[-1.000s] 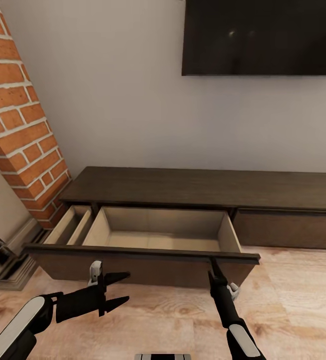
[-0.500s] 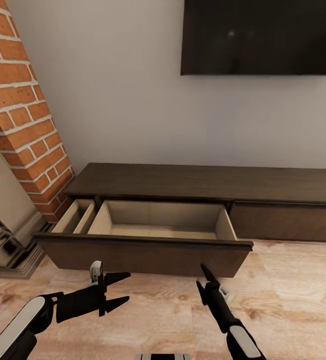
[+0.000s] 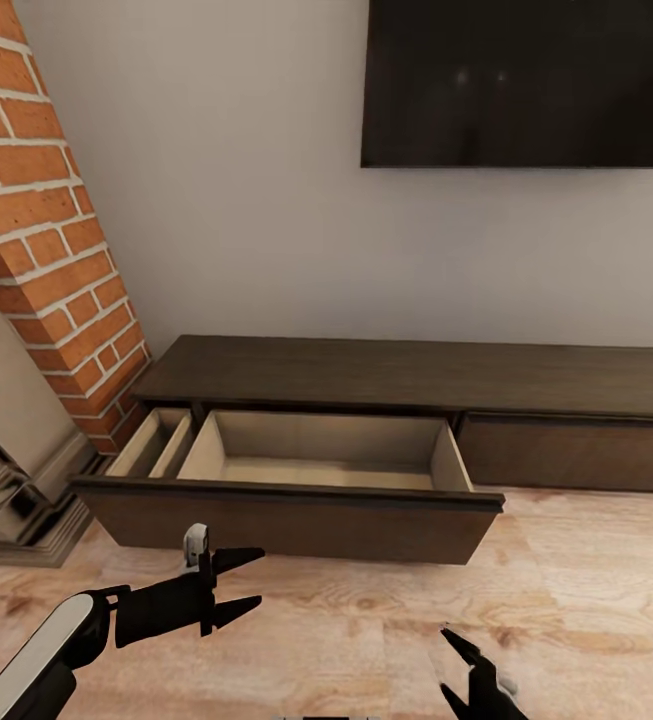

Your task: Place each of the two pumpkins and all three candles from the living room inside a cabinet in the living room (use any cabinet), then make sure every cabinet is closed, and position the cauldron so it is next to a table in the living room.

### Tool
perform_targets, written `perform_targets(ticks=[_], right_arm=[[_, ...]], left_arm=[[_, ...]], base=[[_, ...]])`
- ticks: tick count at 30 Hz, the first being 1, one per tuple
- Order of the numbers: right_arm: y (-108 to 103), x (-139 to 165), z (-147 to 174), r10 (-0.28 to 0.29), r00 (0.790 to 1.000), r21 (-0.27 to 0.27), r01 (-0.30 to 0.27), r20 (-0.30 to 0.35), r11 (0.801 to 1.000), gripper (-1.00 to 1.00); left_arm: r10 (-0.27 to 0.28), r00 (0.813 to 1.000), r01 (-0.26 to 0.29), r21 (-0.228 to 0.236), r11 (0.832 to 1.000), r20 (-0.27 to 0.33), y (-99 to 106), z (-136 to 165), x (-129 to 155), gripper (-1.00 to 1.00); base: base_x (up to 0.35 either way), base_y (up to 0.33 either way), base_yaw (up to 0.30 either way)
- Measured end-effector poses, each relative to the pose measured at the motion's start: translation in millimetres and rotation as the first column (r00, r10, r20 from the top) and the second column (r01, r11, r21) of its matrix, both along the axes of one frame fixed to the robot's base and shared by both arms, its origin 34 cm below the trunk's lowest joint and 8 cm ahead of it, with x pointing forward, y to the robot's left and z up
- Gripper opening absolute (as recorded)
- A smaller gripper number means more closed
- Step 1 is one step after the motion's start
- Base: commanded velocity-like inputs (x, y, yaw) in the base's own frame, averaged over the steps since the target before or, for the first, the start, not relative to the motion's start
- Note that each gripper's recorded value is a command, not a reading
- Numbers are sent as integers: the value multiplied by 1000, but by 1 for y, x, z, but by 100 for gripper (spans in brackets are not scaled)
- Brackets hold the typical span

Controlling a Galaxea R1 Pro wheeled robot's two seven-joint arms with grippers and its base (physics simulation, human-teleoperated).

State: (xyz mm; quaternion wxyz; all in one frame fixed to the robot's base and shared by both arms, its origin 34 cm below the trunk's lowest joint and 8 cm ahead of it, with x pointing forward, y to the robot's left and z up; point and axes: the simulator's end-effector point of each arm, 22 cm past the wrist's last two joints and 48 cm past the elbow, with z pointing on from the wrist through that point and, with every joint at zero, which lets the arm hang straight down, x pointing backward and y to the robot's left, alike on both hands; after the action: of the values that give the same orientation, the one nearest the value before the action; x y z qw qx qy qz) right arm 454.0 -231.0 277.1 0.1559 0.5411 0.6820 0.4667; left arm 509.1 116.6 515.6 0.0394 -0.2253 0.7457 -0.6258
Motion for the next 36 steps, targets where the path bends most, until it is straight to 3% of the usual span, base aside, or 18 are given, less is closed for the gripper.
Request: perform_targets(ticks=[4,6,12,15,18,32,36], right_arm=[[6,-34,-13,105,992,-65,-110,-71,992,100],[6,-38,-12,131,989,-88,-137,-75,987,100],[0,-36,-1,134,988,-111,-142,-76,984,100],[-23,-35,5,132,988,-145,-143,-83,979,100],[-32,-35,11,129,988,-158,-142,-89,977,100],[-37,-29,39,123,988,-171,-138,-97,976,100],[-47,-23,46,104,992,-232,-118,-74,966,100]], left_arm=[[-1,1000,1,1,1000,-1,0,8,2,100],[-1,1000,1,2,1000,-1,0,13,3,100],[-1,1000,1,3,1000,-1,0,26,6,100],[-1,1000,1,3,1000,-1,0,33,8,100],[-1,1000,1,2,1000,-1,-1,39,10,100],[-1,1000,1,2,1000,-2,-1,70,17,100],[-1,1000,1,2,1000,-2,-1,79,19,100]], base=[[0,0,0],[0,0,0],[0,0,0],[0,0,0],[0,0,0],[0,0,0],[0,0,0]])
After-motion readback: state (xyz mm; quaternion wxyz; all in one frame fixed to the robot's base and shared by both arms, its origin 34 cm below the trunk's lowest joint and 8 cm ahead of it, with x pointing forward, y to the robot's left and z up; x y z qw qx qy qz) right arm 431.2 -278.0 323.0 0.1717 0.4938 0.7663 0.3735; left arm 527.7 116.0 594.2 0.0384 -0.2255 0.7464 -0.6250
